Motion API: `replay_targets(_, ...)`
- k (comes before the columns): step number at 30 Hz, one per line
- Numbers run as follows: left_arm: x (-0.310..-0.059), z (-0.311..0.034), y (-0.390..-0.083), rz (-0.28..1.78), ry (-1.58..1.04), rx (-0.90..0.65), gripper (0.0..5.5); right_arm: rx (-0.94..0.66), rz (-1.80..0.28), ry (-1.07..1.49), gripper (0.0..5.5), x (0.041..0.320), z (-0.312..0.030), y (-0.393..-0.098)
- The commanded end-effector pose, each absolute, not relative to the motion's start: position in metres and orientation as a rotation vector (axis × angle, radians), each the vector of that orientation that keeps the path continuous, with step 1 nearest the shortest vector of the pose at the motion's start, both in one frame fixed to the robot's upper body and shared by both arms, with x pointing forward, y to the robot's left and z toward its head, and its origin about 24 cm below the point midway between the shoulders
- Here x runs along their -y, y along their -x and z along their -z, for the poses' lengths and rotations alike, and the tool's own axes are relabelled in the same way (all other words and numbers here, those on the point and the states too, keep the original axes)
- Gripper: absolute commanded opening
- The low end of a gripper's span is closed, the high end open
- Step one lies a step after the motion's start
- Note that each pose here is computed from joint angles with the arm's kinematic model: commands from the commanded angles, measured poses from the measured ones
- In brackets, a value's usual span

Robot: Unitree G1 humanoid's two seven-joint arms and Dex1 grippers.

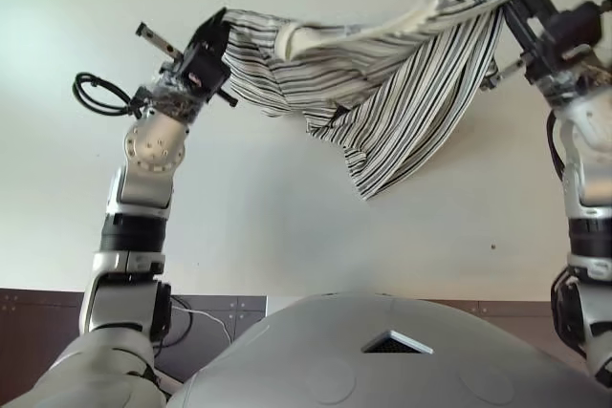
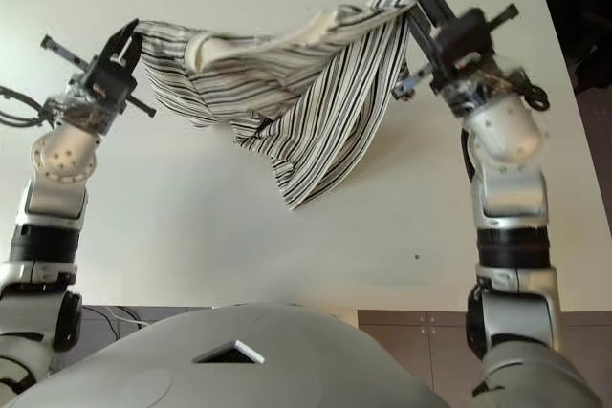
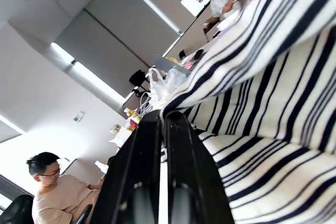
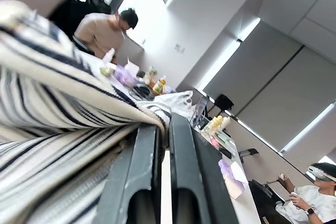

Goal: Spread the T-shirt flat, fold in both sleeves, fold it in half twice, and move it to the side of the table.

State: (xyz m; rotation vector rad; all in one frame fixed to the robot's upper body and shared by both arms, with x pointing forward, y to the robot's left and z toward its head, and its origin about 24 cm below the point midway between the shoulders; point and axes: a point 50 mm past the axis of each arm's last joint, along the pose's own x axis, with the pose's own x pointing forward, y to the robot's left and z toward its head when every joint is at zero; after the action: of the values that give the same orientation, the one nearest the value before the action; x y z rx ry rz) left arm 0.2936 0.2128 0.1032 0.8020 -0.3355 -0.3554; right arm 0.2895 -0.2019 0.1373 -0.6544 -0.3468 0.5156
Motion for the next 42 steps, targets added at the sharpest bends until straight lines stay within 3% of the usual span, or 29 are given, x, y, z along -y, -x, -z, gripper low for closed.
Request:
replay_targets(1,-0.211,-0.099,-0.292,0.356,-0.766,0.335,0.1,0.262,-0.58,0.726,0.14,0.208,-0.114,-0.275)
replay_targets(8,-0.221,-0.096,-0.274,0.329,-0.738,0.333,0.1,0.125,-0.831,0.863,1.51,0.208,-0.077,-0.225)
replay_targets(13,-0.23,-0.109,-0.258,0.28,-0.638,0.392,0.1,-0.022,-0.844,0.95,2.41,0.229,-0.052,-0.212)
replay_targets(19,-0.231,-0.116,-0.228,0.327,-0.494,0.45,0.1,-0.016,-0.907,0.945,3.41,0.224,-0.053,-0.196)
replay_targets(23,-0.222,-0.114,-0.221,0.379,-0.458,0.457,0.1,0.13,-0.974,0.815,3.41,0.179,-0.06,-0.184)
replay_targets(29,-0.214,-0.121,-0.219,0.401,-0.419,0.484,0.1,0.189,-0.921,0.79,3.41,0.119,-0.04,-0.203)
replay_targets(34,-0.215,-0.117,-0.22,0.384,-0.403,0.468,0.1,0.174,-0.895,0.902,3.41,0.111,-0.025,-0.222)
replay_targets(42,-0.213,-0.116,-0.224,0.375,-0.393,0.472,0.1,0.153,-0.873,1.027,3.41,0.124,-0.015,-0.228)
